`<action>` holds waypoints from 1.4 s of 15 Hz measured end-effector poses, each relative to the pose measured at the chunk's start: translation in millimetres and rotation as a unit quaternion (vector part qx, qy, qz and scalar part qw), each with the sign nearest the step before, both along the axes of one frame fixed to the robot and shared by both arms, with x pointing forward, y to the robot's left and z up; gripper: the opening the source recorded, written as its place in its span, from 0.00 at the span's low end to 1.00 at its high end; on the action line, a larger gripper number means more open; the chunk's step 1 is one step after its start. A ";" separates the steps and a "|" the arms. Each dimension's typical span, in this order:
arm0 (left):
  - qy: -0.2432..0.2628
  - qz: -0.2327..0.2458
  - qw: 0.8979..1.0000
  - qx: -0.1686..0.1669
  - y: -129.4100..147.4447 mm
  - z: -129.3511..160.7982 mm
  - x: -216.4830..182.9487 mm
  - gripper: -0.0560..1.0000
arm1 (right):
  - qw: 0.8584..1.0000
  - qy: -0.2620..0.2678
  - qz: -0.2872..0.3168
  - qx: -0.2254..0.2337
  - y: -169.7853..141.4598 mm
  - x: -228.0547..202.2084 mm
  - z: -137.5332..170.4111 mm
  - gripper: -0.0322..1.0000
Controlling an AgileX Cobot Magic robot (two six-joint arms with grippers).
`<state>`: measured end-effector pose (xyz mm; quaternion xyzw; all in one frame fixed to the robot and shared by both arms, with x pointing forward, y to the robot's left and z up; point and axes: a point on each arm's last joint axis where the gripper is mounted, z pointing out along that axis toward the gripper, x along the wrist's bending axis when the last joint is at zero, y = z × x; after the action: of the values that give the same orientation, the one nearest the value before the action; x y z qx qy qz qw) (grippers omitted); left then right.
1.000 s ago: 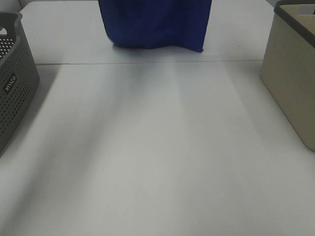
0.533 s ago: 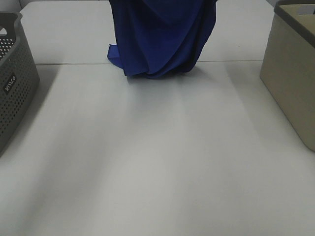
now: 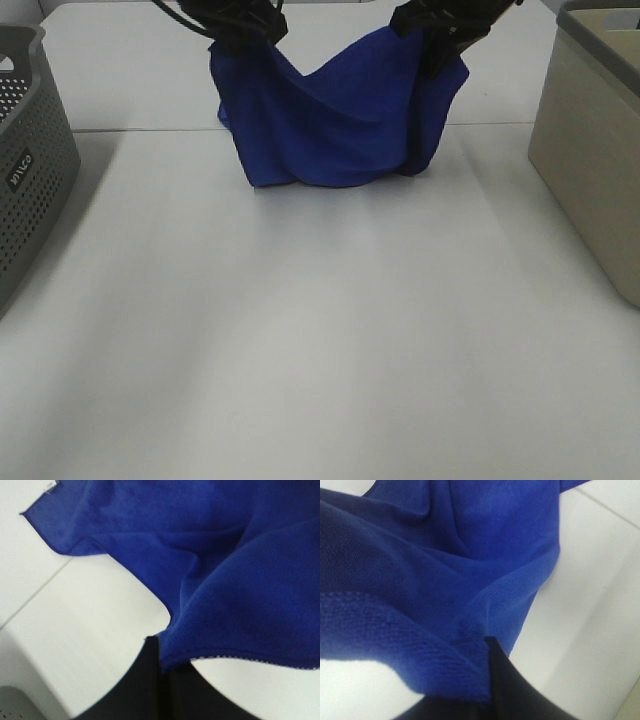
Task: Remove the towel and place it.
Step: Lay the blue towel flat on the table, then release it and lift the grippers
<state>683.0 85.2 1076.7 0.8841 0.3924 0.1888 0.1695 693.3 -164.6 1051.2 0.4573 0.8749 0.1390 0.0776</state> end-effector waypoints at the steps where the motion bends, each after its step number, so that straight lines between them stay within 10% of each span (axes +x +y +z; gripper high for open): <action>1: 0.017 -0.001 1.000 0.007 3.7 -2.6 -8.0 0.05 | 1.000 0.013 0.000 0.002 -0.9 -6.6 -2.2 0.05; 13: 0.228 -0.007 0.974 0.001 34.7 -55.9 -109.8 0.05 | 0.980 0.195 -0.002 -0.038 -26.2 -105.7 -56.2 0.05; 21: 0.318 -0.031 0.948 0.001 36.5 -79.3 -199.9 0.05 | 0.976 0.214 0.027 -0.030 -39.4 -166.1 -43.4 0.05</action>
<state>483.1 121.7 997.4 0.9102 0.3979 -0.1074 0.0409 527.2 -204.0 1007.8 0.4505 0.8869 0.0136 -0.1013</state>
